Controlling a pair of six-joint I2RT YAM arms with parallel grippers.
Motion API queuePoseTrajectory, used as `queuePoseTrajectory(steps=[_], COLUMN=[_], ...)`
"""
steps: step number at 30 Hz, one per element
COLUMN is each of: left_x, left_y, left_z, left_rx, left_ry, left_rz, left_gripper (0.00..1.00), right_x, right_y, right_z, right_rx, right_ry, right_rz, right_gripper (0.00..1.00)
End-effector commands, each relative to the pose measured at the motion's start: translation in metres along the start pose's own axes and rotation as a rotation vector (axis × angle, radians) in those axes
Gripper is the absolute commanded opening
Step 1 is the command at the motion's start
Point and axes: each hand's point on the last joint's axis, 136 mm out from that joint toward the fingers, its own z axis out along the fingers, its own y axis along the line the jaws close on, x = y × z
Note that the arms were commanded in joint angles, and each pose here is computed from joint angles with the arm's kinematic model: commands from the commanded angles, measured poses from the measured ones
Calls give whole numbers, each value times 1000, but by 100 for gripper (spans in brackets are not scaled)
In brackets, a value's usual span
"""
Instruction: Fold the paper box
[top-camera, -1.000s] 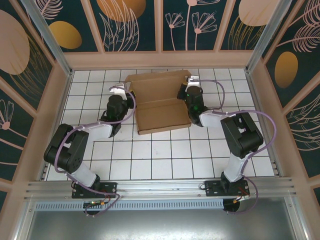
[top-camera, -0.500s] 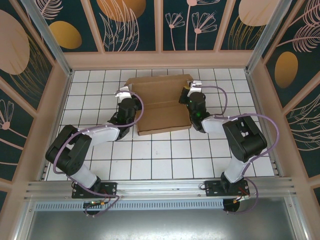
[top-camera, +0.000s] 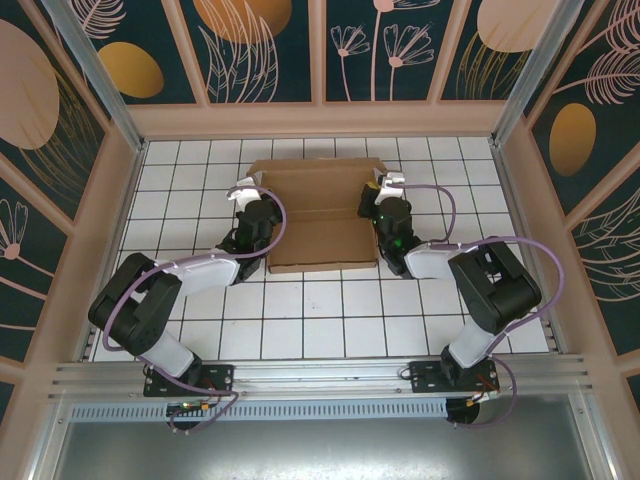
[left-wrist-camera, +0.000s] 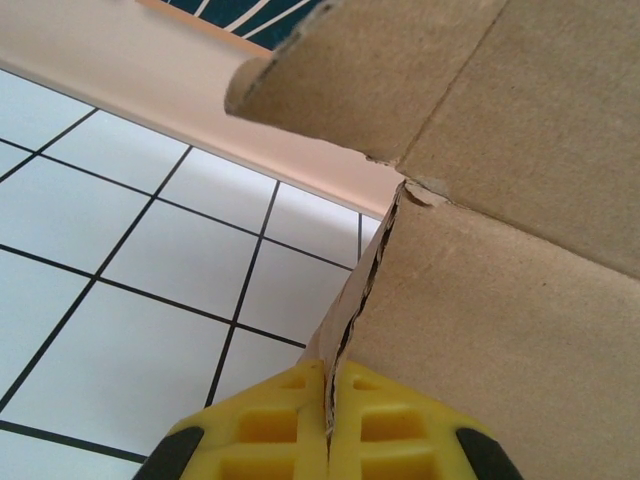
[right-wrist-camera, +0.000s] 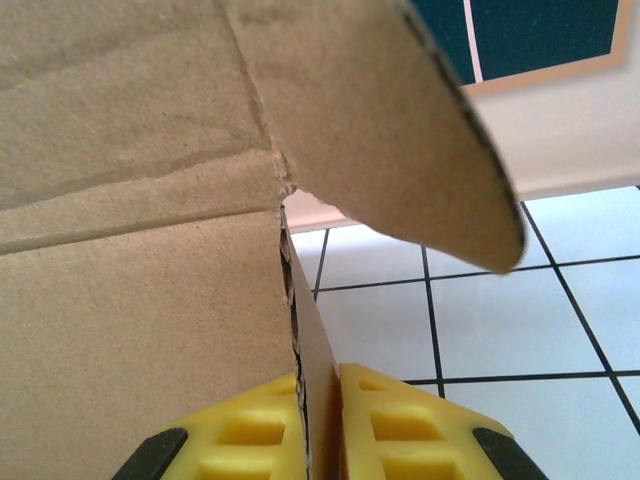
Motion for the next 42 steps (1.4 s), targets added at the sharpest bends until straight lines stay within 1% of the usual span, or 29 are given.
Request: queuePoseTrajectory(steps=[1,6,10,13,19,20,21,27,29,30,31,35,37,39,42], left_x=[67,70,69,79,78,77,76,72,69,74,64,64,63,59,55], left_y=[19,14,8,8,9,9,8,7,8,12,10,15,19,21,17], left_z=[-5,5,11,18,28,29,30,27,22,20,15,3,-5,-14,-26], left_rx=[-44,-53,-52,-60,-44,-42,-38,-17,-5,-5,8,30,31,35,59], left_ry=[227,236,238,262,285,287,288,304,295,298,274,259,232,196,155], left_rz=[120,142,158,177,150,148,144,144,148,152,140,121,115,117,125], left_gripper=[0,0,0,0,0,0,0,0,0,0,0,0,0,0,0], right_x=[38,47,49,52,61,58,58,55,54,52,49,47,45,42,34], right_y=[17,18,20,22,28,15,13,10,15,18,20,21,21,23,26], right_z=[-6,7,18,27,36,40,41,38,32,29,26,15,9,0,-13], right_rx=[-61,-59,-70,-74,-94,-68,-65,-86,-131,-149,-163,-181,-186,-200,-222], right_ry=[120,158,186,212,272,270,276,309,312,309,306,297,290,265,216], right_rz=[-30,-68,-66,-73,-75,-65,-62,-48,-49,-49,-48,-37,-28,-16,-5], right_gripper=[13,14,14,14,15,15,15,17,20,21,23,30,33,35,42])
